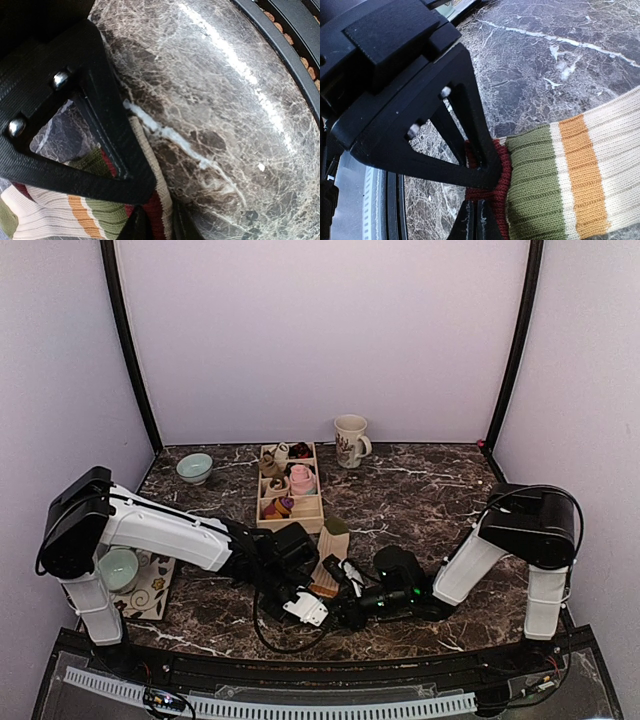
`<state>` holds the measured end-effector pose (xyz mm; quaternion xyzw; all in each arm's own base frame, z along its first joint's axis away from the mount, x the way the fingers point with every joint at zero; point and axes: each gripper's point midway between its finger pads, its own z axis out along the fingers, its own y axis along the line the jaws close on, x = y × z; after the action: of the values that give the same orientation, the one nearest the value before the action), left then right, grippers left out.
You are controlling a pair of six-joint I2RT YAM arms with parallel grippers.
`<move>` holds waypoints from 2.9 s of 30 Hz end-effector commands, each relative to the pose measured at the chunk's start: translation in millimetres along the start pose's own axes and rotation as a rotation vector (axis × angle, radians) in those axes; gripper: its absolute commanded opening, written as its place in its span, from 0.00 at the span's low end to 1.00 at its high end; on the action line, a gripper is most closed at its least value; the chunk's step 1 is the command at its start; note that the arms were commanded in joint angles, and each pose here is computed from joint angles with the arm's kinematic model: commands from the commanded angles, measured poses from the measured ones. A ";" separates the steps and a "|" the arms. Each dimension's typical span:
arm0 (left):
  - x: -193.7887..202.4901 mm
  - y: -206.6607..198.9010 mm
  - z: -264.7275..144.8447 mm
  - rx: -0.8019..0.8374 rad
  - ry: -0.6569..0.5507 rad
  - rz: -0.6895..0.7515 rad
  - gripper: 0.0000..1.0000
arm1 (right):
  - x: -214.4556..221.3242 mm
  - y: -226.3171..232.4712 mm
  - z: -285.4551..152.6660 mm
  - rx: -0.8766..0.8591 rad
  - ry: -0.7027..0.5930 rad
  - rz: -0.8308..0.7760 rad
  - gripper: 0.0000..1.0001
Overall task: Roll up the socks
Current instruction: Pick up the sock from the center of the board.
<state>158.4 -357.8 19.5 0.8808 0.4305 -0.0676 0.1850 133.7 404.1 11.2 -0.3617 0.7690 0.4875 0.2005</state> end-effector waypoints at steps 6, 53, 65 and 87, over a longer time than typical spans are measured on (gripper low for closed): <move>24.3 -18.7 14.3 0.072 0.066 -0.095 0.17 | 134.6 -56.3 -36.7 0.244 0.388 0.299 0.00; 32.6 -37.6 31.4 0.936 -0.062 -0.809 0.12 | -22.2 52.3 -43.9 0.420 -0.027 -1.041 0.62; 38.1 -28.6 36.4 0.897 -0.042 -0.791 0.12 | -14.1 41.5 8.1 0.301 0.013 -1.064 0.47; 42.7 -22.1 34.8 0.841 -0.041 -0.790 0.16 | 15.9 10.9 8.3 0.285 0.138 -0.856 0.00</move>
<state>153.8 -358.1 20.4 0.6060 0.6447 -0.4183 -0.2053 119.7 418.0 25.5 -0.6571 0.5827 0.2140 0.4276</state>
